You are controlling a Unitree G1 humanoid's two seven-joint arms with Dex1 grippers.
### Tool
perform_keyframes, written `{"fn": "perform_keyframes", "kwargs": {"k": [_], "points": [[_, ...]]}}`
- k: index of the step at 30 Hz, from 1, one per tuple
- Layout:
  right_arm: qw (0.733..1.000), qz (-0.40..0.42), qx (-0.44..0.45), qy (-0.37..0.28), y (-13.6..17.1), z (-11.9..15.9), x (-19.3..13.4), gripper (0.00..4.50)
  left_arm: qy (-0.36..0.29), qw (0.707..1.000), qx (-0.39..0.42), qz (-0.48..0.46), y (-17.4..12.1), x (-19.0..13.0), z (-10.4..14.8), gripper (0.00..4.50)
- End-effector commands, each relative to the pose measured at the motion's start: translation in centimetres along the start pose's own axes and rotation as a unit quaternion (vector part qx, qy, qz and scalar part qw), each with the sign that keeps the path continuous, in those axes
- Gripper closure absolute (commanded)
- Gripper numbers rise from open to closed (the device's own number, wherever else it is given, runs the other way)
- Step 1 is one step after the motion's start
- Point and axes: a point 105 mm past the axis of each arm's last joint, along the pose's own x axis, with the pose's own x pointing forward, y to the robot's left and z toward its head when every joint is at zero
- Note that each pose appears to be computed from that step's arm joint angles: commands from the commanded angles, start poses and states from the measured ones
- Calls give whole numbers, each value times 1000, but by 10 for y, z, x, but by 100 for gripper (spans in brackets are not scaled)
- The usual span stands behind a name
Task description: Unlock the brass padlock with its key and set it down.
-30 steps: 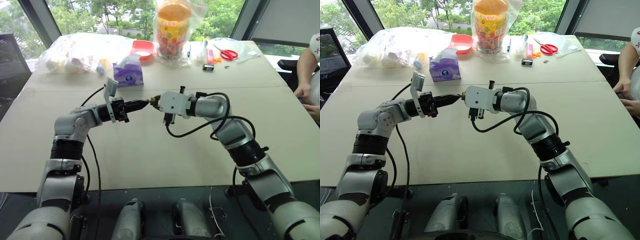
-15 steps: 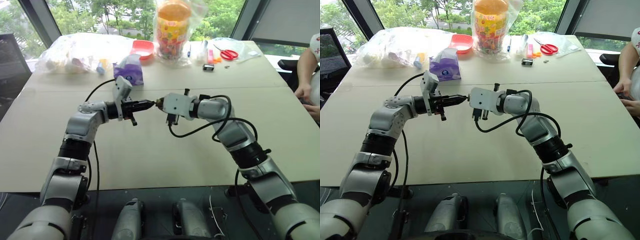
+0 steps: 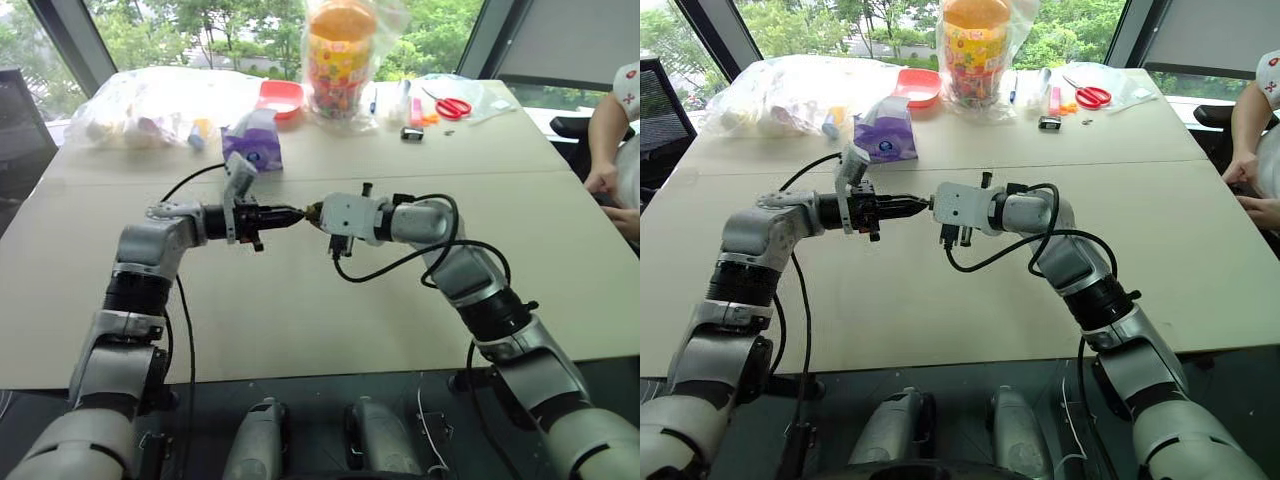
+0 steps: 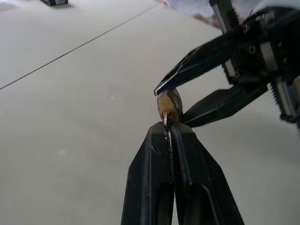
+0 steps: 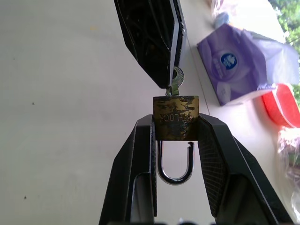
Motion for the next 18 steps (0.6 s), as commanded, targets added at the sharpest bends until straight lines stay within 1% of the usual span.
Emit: {"fn": "perform_keyframes", "kwargs": {"k": [1,5,12,15,16,18], "points": [[999,-19,-29,-30,-11,21,-3,382,-25,999,17,12,-1,-1,20,241],[999,-21,-30,-27,-12,20,-3,382,-28,999,14,13,-1,1,21,241],[999,-24,-32,-28,-14,22,-2,382,-12,1000,21,2,-4,11,15,241],[999,-24,-32,-27,-14,22,-2,382,-12,1000,18,0,-2,16,14,322],[999,-24,-32,-27,-14,22,-2,382,-12,1000,17,1,-1,17,13,371],[999,-24,-32,-26,-13,22,-2,382,-13,1000,16,5,1,18,13,447]]}}
